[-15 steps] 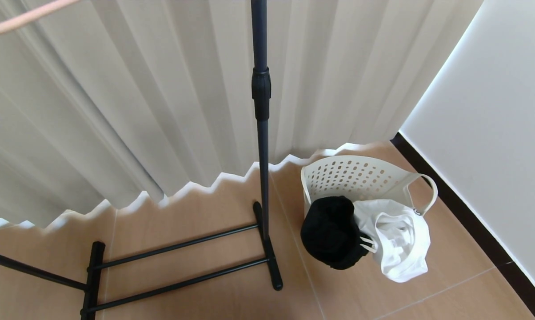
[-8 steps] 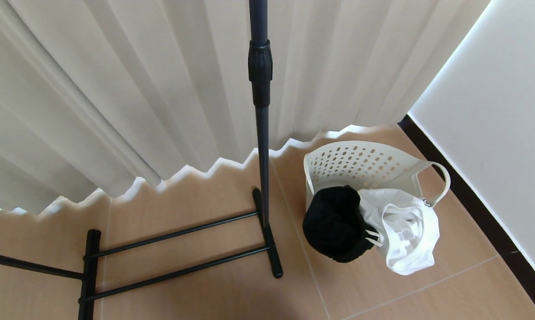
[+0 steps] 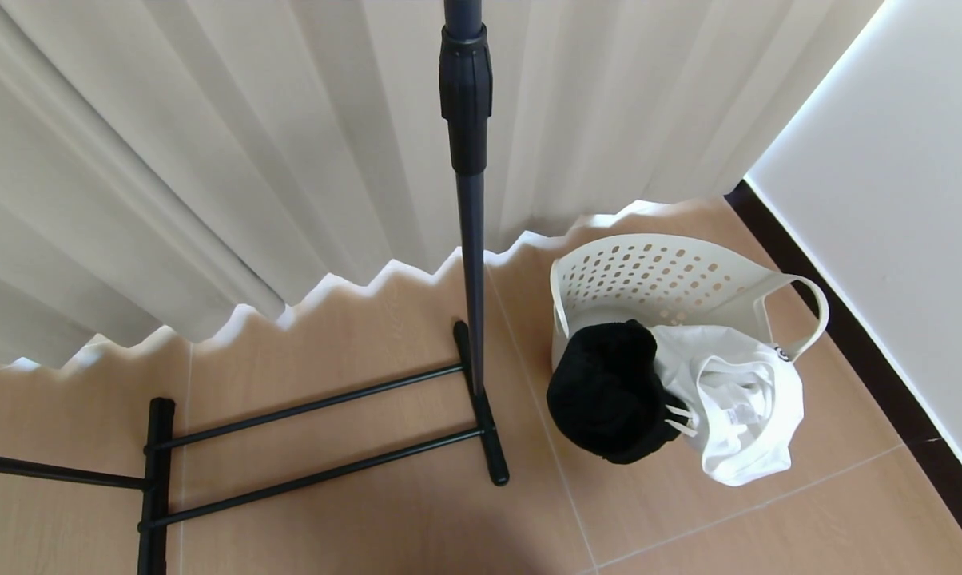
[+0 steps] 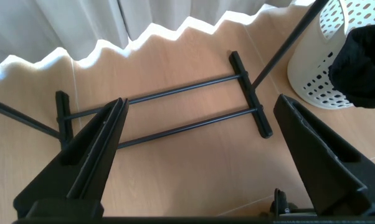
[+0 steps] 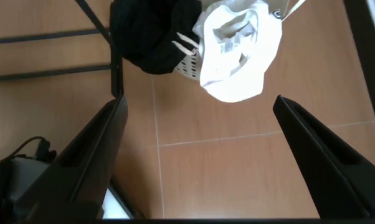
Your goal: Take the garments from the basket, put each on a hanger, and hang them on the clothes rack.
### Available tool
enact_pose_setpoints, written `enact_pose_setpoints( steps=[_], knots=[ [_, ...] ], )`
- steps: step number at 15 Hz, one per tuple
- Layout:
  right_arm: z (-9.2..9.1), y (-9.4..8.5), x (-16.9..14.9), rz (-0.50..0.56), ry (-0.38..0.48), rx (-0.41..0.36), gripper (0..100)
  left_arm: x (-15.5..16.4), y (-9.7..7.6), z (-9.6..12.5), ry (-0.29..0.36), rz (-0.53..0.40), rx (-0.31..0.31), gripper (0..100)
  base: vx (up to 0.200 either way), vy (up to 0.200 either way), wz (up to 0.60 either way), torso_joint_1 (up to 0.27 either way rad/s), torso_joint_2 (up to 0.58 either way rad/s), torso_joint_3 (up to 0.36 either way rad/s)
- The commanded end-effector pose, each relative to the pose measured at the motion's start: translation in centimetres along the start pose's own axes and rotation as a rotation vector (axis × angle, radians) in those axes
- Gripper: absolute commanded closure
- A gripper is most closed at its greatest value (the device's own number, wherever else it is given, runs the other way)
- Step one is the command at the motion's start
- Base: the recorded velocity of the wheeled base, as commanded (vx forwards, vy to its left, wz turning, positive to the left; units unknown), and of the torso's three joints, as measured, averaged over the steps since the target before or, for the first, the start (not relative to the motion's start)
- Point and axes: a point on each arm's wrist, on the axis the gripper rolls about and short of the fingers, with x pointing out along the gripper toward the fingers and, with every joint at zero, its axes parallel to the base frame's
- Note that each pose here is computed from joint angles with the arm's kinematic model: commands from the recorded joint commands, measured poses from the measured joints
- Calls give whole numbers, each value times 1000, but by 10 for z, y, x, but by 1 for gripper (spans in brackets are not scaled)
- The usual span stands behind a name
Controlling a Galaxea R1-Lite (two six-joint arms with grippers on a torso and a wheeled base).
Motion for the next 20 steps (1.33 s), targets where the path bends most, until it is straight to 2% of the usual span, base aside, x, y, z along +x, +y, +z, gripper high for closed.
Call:
enact_pose_setpoints(
  steps=[1,2,6,7,9,10,11,13,15,17,20],
  knots=[
    [29,-2,35,55,190,2,0,0,0,0,2,1,0,0,0,0,0,0,0,0],
    [48,-2,62,63,260,-5,0,0,0,0,2,1,0,0,0,0,0,0,0,0],
    [93,15,135,172,356,-193,0,0,0,0,2,1,0,0,0,0,0,0,0,0],
    [99,25,161,168,395,-285,0,0,0,0,2,1,0,0,0,0,0,0,0,0],
    [103,38,210,143,454,-418,0,0,0,0,2,2,0,0,0,0,0,0,0,0],
    [105,41,220,137,455,-446,0,0,0,0,2,1,0,0,0,0,0,0,0,0],
    [108,52,257,117,472,-520,0,0,0,0,2,1,0,0,0,0,0,0,0,0],
    [108,63,302,77,478,-562,0,0,0,0,2,2,0,0,0,0,0,0,0,0],
    [110,70,337,55,461,-569,0,0,0,0,2,2,0,0,0,0,0,0,0,0],
    [110,74,365,4,450,-574,0,0,0,0,2,1,0,0,0,0,0,0,0,0],
    [104,75,389,-7,450,-570,0,0,0,0,2,1,-2,0,0,0,0,0,0,0]
  ],
)
